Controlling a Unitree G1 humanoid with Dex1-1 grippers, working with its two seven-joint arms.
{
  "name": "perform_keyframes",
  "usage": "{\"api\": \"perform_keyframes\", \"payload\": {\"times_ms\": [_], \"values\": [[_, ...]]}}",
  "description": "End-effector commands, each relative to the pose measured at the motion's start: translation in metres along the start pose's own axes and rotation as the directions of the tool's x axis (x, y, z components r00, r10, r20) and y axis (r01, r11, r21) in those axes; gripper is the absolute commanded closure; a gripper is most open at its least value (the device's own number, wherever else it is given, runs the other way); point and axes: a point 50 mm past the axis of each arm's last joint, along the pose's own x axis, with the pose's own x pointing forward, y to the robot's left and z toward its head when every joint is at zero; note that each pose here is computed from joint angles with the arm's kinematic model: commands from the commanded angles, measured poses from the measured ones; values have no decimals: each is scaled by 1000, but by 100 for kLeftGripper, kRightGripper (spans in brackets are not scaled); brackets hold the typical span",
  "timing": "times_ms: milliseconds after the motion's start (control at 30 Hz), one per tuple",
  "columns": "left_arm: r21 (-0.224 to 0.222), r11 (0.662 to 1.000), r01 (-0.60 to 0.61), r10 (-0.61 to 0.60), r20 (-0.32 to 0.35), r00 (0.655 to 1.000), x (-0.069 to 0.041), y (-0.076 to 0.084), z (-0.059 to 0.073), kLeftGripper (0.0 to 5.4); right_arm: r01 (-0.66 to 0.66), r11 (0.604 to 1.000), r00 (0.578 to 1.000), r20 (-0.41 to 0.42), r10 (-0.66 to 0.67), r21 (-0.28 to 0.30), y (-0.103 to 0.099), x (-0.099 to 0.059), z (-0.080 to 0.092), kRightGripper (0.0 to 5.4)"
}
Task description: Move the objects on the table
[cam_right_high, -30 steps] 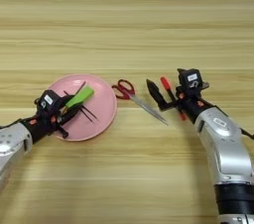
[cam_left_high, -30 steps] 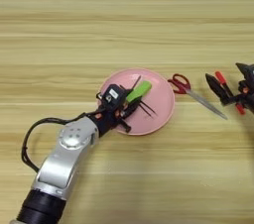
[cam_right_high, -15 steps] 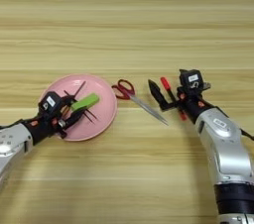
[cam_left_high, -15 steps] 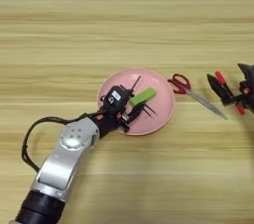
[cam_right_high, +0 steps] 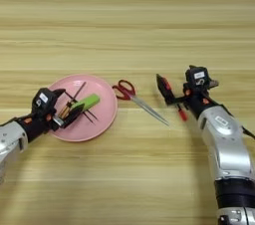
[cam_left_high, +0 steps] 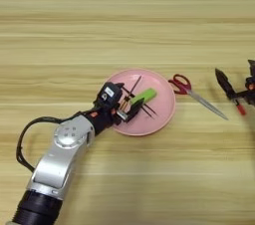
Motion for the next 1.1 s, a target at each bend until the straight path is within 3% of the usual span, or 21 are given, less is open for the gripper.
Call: {"api": "perform_keyframes", "payload": {"times_ms": [33,267,500,700,833,933,1100], "values": [[-13,999,-46,46,34,998,1,9,6,106,44,999,999,19,-44,-14,-5,4,2,0],[-47,989,-142,144,65,987,2,25,8,47,87,996,996,16,-87,-1,-11,6,0,0],[-32,945,-327,328,97,940,0,52,8,4,93,996,996,7,-94,5,-12,6,-1,0],[-19,856,-516,515,119,849,-6,78,4,4,92,996,996,-1,-92,6,-12,7,-3,0],[-87,772,-630,636,123,762,-15,96,1,4,88,996,996,-7,-88,3,-11,6,-4,0],[-71,713,-697,700,116,704,-20,105,-2,4,86,996,996,-12,-86,-1,-12,6,-5,0],[-116,661,-741,750,78,657,-23,111,-13,4,77,997,997,-19,-77,-9,-11,5,-5,0]]}}
